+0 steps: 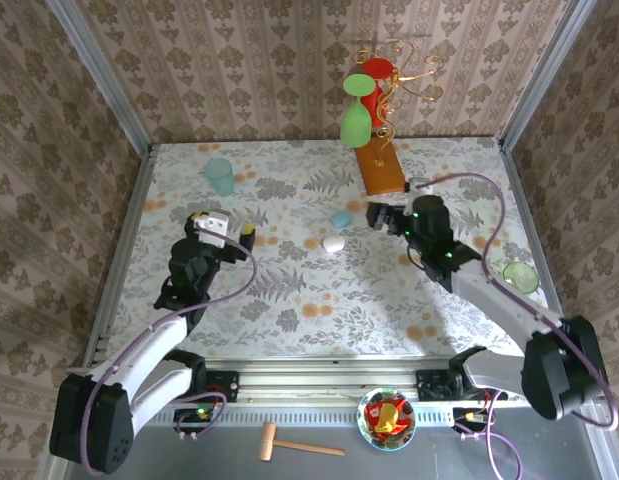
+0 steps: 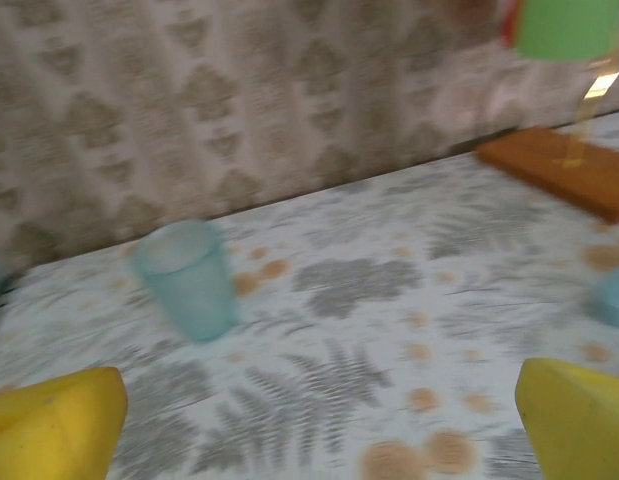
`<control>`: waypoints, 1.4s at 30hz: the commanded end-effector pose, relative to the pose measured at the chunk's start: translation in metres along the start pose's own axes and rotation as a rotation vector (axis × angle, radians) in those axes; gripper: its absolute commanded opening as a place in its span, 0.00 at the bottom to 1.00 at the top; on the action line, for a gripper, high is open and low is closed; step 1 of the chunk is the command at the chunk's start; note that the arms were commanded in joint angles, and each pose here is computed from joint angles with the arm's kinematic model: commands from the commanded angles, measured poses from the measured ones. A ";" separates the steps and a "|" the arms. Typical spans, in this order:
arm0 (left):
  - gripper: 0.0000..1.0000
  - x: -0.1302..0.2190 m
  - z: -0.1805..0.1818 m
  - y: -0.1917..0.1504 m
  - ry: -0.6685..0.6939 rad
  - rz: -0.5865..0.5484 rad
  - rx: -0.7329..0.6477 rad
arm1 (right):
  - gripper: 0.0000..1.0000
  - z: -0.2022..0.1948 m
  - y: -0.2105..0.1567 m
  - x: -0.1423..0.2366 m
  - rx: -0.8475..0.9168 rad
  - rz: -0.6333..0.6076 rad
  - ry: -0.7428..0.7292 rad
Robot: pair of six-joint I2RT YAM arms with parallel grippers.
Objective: Insert wireless bluetooth earbuds into charging case
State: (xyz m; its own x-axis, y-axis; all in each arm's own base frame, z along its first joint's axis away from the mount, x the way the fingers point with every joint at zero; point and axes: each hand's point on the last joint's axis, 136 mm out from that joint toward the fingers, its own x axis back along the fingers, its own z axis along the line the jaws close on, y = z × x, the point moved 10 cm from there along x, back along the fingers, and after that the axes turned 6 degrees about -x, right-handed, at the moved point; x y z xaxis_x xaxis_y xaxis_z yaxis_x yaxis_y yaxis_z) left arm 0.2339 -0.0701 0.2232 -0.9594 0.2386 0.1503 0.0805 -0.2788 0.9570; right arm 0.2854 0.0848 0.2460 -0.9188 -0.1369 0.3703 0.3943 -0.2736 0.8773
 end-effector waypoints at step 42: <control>1.00 -0.068 0.057 -0.103 0.216 0.240 0.087 | 1.00 -0.115 -0.069 -0.050 0.151 -0.068 -0.186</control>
State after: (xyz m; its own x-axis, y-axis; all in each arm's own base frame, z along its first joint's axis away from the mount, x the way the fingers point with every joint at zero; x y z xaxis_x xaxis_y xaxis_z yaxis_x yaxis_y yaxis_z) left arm 0.2995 -0.0029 0.1228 -0.9364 -0.0482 0.3476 0.3494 -0.2215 0.9104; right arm 0.2996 0.0006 0.1227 -0.9165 0.0698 0.3940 0.3839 -0.1242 0.9150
